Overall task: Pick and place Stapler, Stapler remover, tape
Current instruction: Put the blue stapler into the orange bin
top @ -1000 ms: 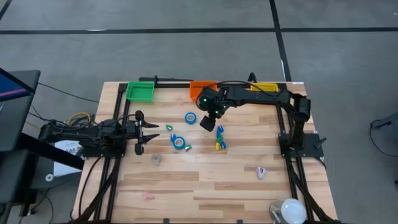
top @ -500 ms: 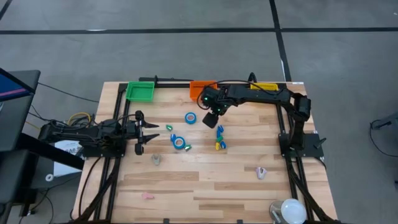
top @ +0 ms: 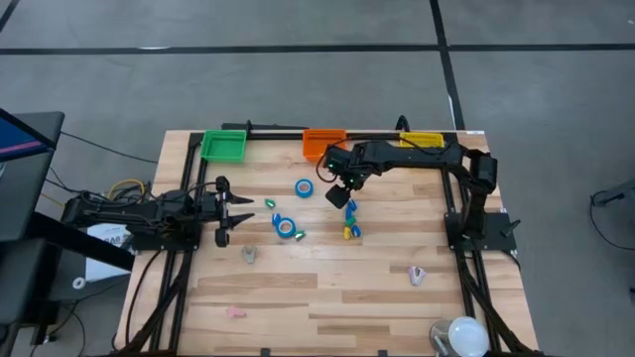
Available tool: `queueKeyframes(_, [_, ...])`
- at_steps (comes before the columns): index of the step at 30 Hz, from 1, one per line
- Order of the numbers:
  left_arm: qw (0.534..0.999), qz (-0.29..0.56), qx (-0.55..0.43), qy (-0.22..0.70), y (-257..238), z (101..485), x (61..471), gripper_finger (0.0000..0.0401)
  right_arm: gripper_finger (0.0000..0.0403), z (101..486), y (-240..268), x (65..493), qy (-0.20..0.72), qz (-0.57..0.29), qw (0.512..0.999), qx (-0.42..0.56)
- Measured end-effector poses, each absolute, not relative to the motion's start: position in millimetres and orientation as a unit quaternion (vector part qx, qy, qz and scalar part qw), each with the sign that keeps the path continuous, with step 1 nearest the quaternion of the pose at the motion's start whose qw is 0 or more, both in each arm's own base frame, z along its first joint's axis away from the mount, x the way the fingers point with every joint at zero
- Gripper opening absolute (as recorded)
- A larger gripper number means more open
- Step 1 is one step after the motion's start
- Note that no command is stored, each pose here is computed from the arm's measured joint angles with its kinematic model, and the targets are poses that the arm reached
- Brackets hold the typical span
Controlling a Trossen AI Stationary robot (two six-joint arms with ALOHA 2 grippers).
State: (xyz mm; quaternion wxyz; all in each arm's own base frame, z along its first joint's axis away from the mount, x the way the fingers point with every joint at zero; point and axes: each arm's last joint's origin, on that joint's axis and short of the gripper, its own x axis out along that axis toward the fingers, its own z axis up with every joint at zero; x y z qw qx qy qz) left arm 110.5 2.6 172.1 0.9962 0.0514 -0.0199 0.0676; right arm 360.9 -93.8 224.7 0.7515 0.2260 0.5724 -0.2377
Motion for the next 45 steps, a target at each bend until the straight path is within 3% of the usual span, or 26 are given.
queueKeyframes(6, [0.996,0.068,0.051,-0.020,3,172,110,0.0168,0.0291,204,-93,350,0.599,-0.241,0.729,0.228])
queueKeyframes(16, [0.996,0.068,0.051,-0.020,3,172,110,0.0168,0.0292,173,-91,343,0.593,-0.241,0.733,0.229])
queueKeyframes(30, [0.996,0.068,0.051,-0.020,3,172,110,0.0168,0.0290,139,-87,347,0.633,-0.237,0.702,0.223])
queueKeyframes(38, [0.996,0.068,0.051,-0.020,3,172,110,0.0168,0.0261,139,-86,347,0.634,-0.235,0.703,0.222])
queueKeyframes(45, [0.996,0.068,0.051,-0.020,3,172,110,0.0168,0.0211,139,-86,348,0.633,-0.231,0.705,0.220])
